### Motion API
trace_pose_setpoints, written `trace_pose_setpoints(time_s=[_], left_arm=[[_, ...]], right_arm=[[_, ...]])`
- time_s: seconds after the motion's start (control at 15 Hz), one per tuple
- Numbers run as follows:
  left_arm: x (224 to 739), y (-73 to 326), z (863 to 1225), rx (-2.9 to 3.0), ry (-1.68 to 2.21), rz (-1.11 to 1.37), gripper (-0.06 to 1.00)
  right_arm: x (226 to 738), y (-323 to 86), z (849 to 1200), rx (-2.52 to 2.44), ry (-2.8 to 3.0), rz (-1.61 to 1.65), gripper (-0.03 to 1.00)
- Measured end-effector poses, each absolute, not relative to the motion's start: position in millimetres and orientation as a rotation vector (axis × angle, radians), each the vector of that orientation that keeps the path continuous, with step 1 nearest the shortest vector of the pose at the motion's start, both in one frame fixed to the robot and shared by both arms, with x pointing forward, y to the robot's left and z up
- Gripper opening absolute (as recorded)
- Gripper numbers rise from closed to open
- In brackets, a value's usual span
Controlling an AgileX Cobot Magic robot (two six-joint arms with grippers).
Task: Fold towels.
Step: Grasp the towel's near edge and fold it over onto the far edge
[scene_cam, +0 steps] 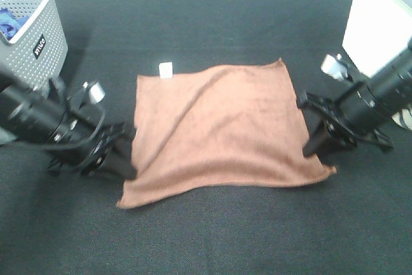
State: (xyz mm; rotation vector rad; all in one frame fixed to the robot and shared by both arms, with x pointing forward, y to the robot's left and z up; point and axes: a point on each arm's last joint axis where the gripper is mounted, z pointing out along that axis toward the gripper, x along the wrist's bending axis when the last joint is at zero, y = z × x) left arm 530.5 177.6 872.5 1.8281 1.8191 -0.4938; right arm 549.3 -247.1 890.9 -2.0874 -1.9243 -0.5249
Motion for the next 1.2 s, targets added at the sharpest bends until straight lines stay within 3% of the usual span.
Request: trace_pose_setpoints(time_s=[0.2,0.47,0.93,1.2], left_arm=[[505.4,182.6,880.8,1.84,1.817,-0.526,0.0],[509.5,185.8,896.6,1.826,1.788,-0.401,0.0],[576.0,181.5,937.8,1.719,1.683,-0.054,0.0],[621.1,175.2,930.3,1.682,1.675,0.042,0.0]], right_arm=[[520.0,-247.8,891.3,-2.084,-1.888,-0.478,0.0],[521.9,-245.0,904.4,-2.066,-1.922,-0.618,0.0],[612.3,-241.4,929.9,-2.08,-2.034,-0.941,0.0],[665.8,-240.8,922.8,-2.102,-2.061,-0.992,0.0]])
